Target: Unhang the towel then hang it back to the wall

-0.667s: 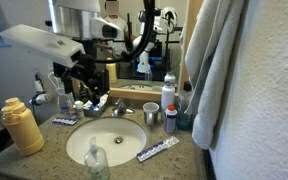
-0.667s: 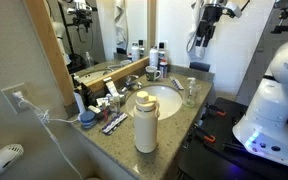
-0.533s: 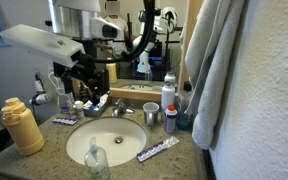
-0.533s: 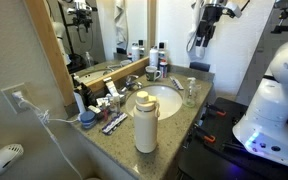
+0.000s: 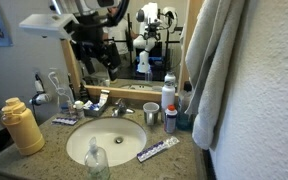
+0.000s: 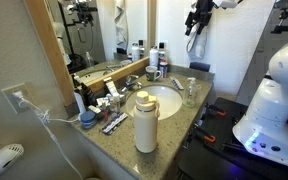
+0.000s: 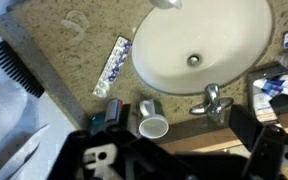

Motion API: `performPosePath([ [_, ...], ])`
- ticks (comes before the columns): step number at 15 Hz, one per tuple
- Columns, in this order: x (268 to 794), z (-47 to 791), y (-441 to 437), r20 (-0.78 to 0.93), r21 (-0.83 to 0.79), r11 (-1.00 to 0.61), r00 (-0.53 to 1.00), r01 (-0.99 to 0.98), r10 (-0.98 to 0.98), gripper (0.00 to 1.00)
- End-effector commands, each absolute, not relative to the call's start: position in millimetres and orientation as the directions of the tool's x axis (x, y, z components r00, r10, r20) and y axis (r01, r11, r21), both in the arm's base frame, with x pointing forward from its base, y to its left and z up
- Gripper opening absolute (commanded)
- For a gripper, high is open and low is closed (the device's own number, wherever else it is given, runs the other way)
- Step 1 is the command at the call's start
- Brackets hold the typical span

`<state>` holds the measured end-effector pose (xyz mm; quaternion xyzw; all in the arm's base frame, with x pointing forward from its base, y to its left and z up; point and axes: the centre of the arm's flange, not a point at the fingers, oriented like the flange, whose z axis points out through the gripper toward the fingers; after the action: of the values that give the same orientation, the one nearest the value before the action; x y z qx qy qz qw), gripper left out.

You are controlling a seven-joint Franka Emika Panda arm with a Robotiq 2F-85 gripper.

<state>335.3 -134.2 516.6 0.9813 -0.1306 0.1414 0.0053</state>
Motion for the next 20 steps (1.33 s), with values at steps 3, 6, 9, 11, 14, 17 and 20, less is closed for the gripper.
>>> performPosePath([
  [3, 378.8, 562.7, -170.8, 0.458, 0.116, -0.881, 0.812, -0.458, -0.362, 1.00],
  [6, 396.9, 581.3, -203.3, 0.566, 0.161, -0.813, 0.727, -0.560, -0.389, 1.00],
  [9, 412.9, 589.0, -234.5, 0.662, 0.198, -0.731, 0.639, -0.653, -0.392, 1.00],
  [11, 420.5, 586.9, -250.3, 0.708, 0.227, -0.665, 0.589, -0.711, -0.388, 1.00],
  [14, 427.6, 581.0, -264.2, 0.751, 0.285, -0.567, 0.548, -0.773, -0.369, 1.00],
  [17, 427.5, 582.1, -267.5, 0.785, 0.325, -0.480, 0.515, -0.815, -0.343, 0.75],
  [20, 421.6, 582.2, -270.0, 0.811, 0.346, -0.386, 0.480, -0.855, -0.335, 0.58],
])
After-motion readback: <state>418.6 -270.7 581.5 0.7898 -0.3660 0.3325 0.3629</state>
